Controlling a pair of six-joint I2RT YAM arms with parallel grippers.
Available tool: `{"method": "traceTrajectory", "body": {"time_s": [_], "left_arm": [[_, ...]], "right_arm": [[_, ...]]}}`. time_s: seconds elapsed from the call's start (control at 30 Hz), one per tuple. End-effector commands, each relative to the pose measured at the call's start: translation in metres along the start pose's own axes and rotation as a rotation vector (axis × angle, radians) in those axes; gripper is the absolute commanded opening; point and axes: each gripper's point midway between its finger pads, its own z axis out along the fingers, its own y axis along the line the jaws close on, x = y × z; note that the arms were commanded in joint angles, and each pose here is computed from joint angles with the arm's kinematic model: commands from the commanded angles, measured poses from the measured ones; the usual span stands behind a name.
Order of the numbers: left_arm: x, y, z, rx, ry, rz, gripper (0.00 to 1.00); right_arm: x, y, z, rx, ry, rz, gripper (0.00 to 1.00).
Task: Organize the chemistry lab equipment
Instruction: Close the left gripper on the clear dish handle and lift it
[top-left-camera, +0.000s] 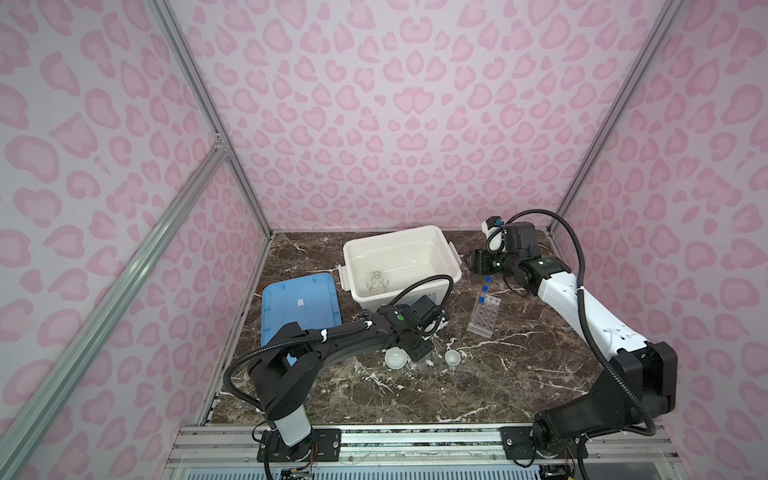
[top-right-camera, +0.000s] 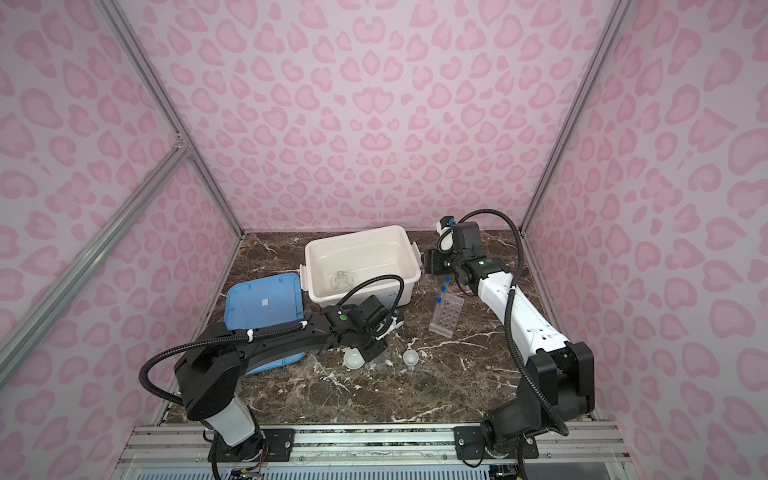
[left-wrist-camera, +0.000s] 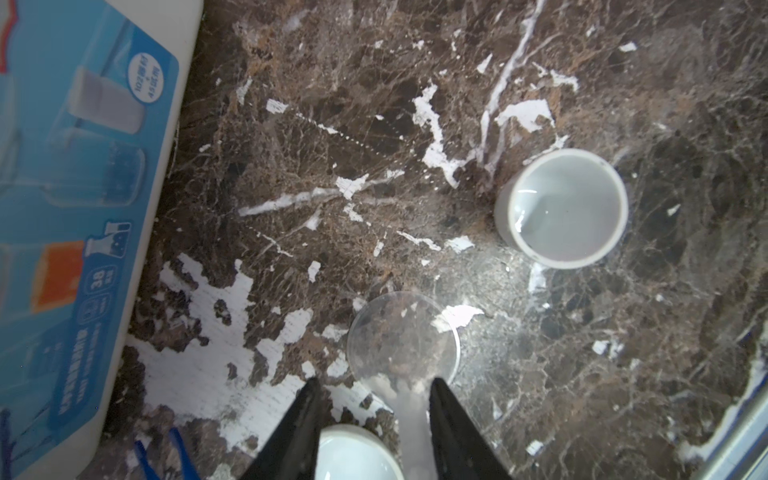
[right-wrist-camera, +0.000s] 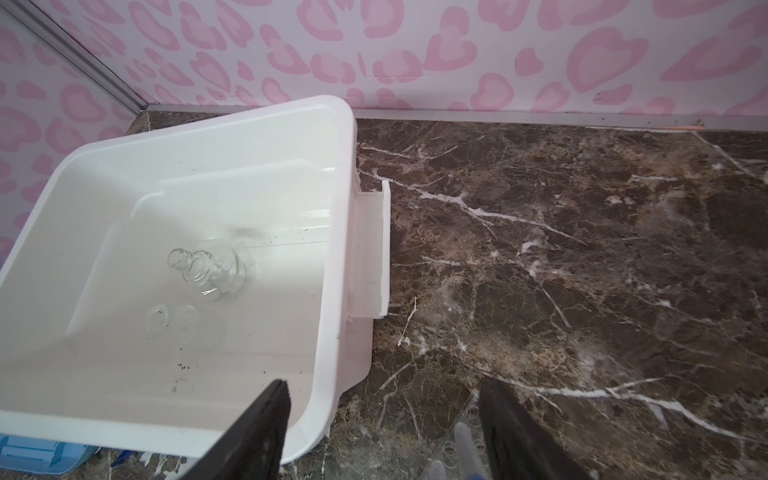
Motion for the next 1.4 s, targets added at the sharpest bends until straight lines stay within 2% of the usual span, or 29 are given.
{"method": "traceTrajectory", "body": {"time_s": [0.0,0.27,0.63,0.97,1.03,1.37], "left_arm": [[0.006,0.001,-0.005,-0.012,0.013,-0.016,0.48],[0.012,-0.002,-0.009,-0.012,0.026,-0.029,0.49],[0.008,-0.004,-0.007,-0.022,0.029,-0.024,0.38],[0.007,-0.006,-0.003,-0.016,0.031,-0.020,0.37],[0.007,-0.005,-0.003,-0.017,0.033,-0.019,0.32],[0.006,-0.008,0.001,-0.005,0.035,-0.015,0.29]], "right_arm": [[-0.002,0.002,0.001,-0.013,-0.009,0.001,0.74],[-0.003,0.002,0.001,-0.021,-0.011,0.004,0.74],[-0.002,0.004,0.002,-0.031,-0.009,0.005,0.74],[-0.002,0.002,0.002,-0.028,-0.010,0.009,0.74],[-0.001,0.002,0.002,-0.029,-0.008,0.009,0.74],[0.000,0.001,0.003,-0.026,-0.007,0.013,0.74]]}}
